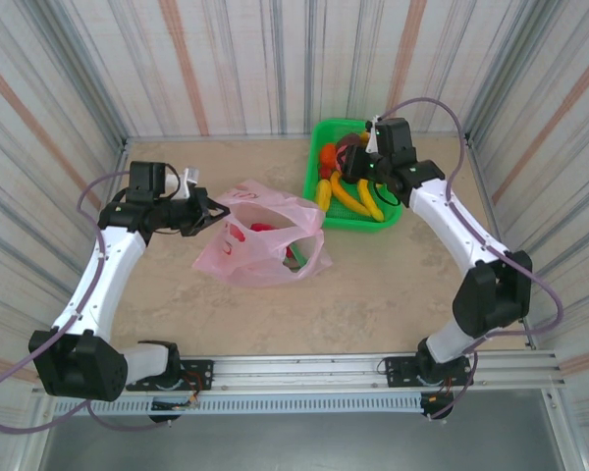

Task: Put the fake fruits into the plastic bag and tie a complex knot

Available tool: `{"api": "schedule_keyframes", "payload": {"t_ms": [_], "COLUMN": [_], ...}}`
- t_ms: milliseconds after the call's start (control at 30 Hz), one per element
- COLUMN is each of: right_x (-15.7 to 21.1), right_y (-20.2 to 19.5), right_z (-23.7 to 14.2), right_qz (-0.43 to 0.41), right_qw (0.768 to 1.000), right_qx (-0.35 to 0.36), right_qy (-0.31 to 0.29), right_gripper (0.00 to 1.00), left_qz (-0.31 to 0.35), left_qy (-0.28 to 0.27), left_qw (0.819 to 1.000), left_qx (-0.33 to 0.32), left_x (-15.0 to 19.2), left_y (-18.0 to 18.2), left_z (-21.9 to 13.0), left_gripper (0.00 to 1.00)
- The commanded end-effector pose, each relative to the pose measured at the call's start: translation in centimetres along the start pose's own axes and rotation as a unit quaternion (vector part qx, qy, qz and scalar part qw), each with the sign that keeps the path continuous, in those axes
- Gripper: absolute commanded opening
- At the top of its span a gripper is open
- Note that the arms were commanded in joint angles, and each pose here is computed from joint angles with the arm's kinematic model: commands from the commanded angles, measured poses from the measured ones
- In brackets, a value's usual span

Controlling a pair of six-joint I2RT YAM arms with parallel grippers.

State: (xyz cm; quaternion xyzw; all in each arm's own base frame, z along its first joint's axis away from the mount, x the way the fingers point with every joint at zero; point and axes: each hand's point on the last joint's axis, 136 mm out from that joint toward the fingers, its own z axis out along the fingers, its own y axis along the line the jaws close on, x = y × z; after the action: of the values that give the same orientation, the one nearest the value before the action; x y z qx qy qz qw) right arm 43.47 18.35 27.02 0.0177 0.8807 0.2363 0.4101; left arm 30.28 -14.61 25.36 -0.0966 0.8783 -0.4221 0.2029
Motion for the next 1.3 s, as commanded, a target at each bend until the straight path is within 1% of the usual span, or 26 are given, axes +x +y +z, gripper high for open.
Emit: {"api": "schedule_keyframes", "payload": {"t_ms": [0, 233, 467, 733, 1000, 1267], "right_x": [0.0, -0.4, 0.3, 1.8, 4.4, 7.6], "right_y": [1.4, 3.9, 7.9, 12.5, 17.1, 20.8], "right_z": [-3.1, -7.2, -10.5, -11.6, -12.4, -11.8], "right_qz": [-0.034, -0.057, -0.096, -0.135, -0.178, -0.182], "right_qw": [0.999, 0.997, 0.99, 0.98, 0.966, 0.956], "right_qx": [-0.006, -0.038, -0.092, -0.14, -0.186, -0.228], "right_qy": [-0.011, -0.038, -0.051, -0.034, -0.006, 0.033], "right_gripper": [0.51, 0.51, 0.5, 0.5, 0.5, 0.5], "left_qz": [0.003, 0.004, 0.006, 0.006, 0.007, 0.007], "left_qy": [-0.007, -0.008, -0.01, -0.01, -0.01, -0.009], "left_qw": [1.0, 1.0, 1.0, 1.0, 1.0, 1.0], "left_qx": [0.012, 0.012, 0.013, 0.014, 0.016, 0.015], "left_x": [0.1, 0.0, -0.1, 0.0, -0.1, 0.0], "left_y": [-0.5, -0.6, -0.7, -0.8, -0.9, -0.9], "left_z": [-0.6, -0.5, -0.6, -0.7, -0.8, -0.8], "left_gripper": [0.0, 0.0, 0.0, 0.0, 0.0, 0.0]}}
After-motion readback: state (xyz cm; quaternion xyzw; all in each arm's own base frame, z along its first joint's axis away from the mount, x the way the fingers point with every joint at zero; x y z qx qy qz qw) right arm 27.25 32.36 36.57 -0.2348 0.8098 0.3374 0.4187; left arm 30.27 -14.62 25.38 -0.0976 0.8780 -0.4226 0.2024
